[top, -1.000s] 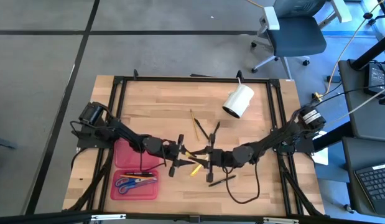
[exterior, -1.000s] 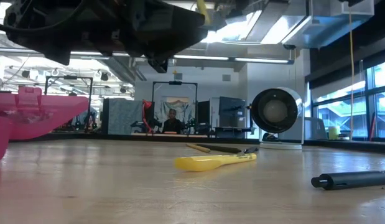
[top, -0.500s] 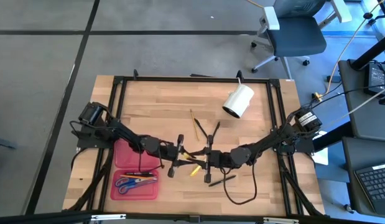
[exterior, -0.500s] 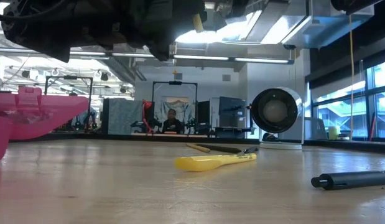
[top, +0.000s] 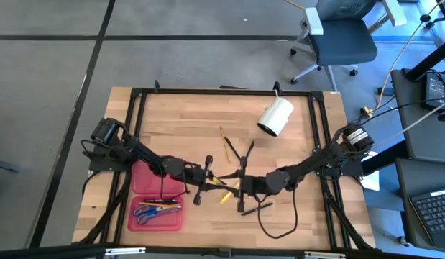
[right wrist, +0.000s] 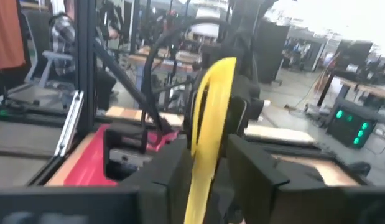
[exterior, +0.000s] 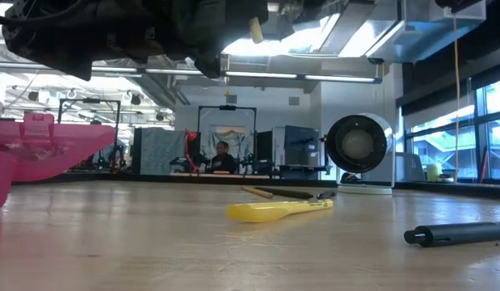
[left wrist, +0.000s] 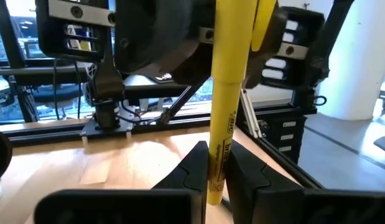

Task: Pick & place school supplies into a supply box
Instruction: Put the yellow pen into the red supply box

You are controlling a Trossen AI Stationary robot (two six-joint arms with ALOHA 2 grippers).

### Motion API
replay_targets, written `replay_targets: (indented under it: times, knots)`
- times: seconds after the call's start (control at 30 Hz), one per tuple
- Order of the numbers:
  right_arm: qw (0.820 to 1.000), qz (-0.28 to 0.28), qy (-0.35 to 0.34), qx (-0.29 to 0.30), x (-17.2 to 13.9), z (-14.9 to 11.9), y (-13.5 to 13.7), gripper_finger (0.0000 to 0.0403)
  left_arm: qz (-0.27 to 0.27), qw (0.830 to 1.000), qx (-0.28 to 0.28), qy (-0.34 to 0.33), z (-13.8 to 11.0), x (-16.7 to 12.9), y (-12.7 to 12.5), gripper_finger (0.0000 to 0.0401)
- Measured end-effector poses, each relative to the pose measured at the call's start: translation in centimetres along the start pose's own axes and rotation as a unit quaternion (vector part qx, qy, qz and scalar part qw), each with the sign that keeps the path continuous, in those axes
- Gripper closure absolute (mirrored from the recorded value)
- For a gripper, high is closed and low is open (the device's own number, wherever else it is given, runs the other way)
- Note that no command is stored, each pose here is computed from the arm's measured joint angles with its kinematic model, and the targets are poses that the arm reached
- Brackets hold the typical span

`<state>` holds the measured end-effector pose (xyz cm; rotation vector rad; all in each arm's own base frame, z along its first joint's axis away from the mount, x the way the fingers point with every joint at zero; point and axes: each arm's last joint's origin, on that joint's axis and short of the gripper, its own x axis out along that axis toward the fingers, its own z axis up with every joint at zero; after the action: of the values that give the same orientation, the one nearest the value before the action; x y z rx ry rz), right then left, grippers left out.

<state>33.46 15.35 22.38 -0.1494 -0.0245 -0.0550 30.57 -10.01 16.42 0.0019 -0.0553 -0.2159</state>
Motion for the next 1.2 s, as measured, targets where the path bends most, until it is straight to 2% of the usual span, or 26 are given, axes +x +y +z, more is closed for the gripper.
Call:
replay_targets:
  times: [0.17, 0.37, 0.5, 0.57, 0.67, 0.73, 0.9, 1.03, 1.2]
  knots:
    - [0.999, 0.020, 0.027, -0.005, -1.3, 1.3, 0.3, 0.0218, 0.001, 1.000, 0.006, 0.024, -0.1, -0.1, 0.0, 0.0380]
    - [0.995, 0.057, 0.081, -0.014, -4.1, 3.1, 0.9, 0.0179, 0.020, 0.992, -0.004, 0.126, 1.4, -1.5, 0.2, 0.0381]
    - [0.988, 0.055, 0.146, 0.009, -5.3, 3.0, 0.3, 0.0176, 0.015, 0.979, -0.049, 0.198, 2.9, -3.6, -0.5, 0.0381]
    - [0.984, 0.030, 0.176, 0.019, -5.2, 2.5, -0.4, 0.0175, 0.008, 0.968, -0.092, 0.234, 3.5, -4.7, -1.0, 0.0381]
    - [0.975, -0.005, 0.222, 0.025, -4.9, 1.4, -1.7, 0.0175, 0.012, 0.945, -0.160, 0.284, 3.9, -6.3, -1.8, 0.0381]
    - [0.965, -0.010, 0.260, 0.029, -4.7, 0.5, -2.7, 0.0175, 0.010, 0.931, -0.188, 0.314, 3.9, -7.2, -2.6, 0.0381]
    - [0.940, -0.028, 0.336, 0.045, -4.5, -1.1, -4.9, 0.0175, 0.019, 0.893, -0.198, 0.403, 5.1, -7.7, -4.9, 0.0381]
    - [0.930, -0.037, 0.365, 0.032, -4.4, -1.7, -6.1, 0.0175, 0.072, 0.840, -0.211, 0.494, 6.5, -8.3, -6.0, 0.0381]
    - [0.919, -0.047, 0.391, 0.012, -4.4, -2.2, -7.2, 0.0175, 0.093, 0.770, -0.279, 0.566, 6.3, -9.2, -7.3, 0.0381]
